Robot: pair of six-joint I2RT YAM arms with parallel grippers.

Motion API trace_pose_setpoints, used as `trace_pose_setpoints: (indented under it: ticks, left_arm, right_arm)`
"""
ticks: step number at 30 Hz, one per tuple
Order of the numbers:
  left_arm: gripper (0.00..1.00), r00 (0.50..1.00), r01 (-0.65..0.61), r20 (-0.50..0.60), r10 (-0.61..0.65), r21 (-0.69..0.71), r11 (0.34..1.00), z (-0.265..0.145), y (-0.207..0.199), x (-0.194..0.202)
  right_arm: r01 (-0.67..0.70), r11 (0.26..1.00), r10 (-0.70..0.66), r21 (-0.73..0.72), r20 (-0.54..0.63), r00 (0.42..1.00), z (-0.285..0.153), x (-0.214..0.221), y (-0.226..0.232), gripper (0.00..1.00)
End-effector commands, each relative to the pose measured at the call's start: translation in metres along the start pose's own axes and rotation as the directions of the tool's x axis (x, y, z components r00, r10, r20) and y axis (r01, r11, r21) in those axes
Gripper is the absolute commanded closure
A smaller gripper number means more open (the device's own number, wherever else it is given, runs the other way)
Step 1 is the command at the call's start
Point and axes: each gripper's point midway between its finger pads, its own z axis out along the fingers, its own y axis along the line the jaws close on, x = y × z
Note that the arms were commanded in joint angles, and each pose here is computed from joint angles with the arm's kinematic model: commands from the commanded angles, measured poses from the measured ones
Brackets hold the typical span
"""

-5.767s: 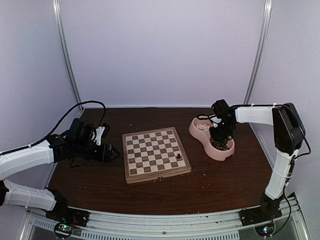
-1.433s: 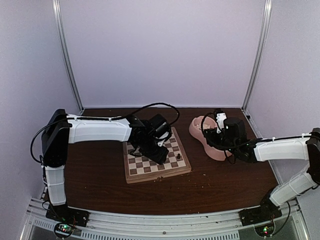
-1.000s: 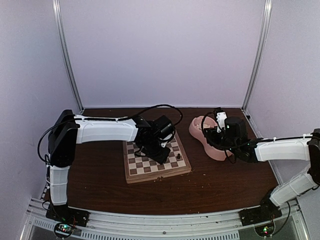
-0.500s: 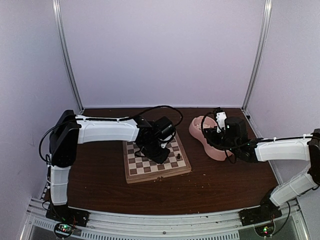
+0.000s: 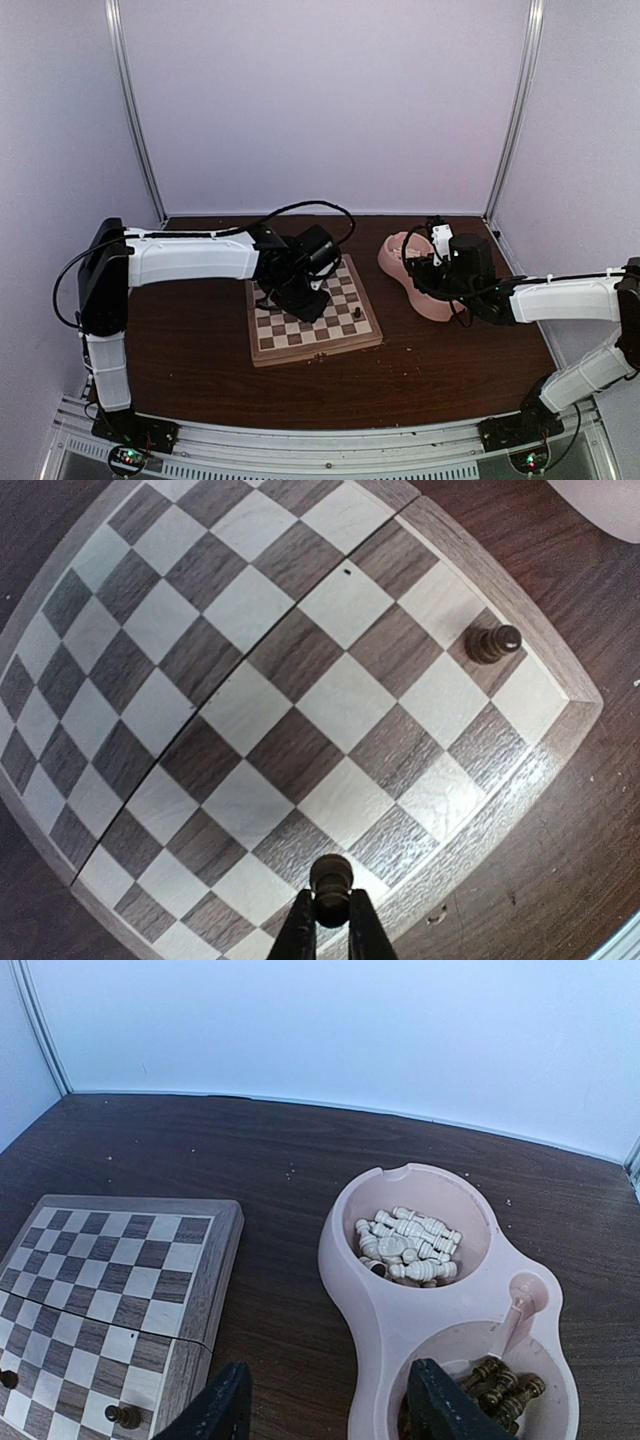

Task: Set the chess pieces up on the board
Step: Pick up the pawn from the chessboard, then place the pawn at h7.

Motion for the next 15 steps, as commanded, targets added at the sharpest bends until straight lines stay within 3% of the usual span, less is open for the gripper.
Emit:
trace_pose_setpoints:
  ticks: [1,15]
  left_arm:
    - [0.94,0.999,0.004,0.048,-0.002,-0.043,0.999,-0.028,0.015,0.001]
    - [0.95,0.996,0.093,-0.005,-0.094,-0.113,0.989,-0.038,0.058,0.057]
  right_arm:
    - [0.0,1.0,0.0,-0.009,0.01,1.0,0.001,-0.009,0.002,0.44]
    - [0.001,1.0,0.0,-0.023,0.008,1.0,0.001,-0.009,0.004,0.44]
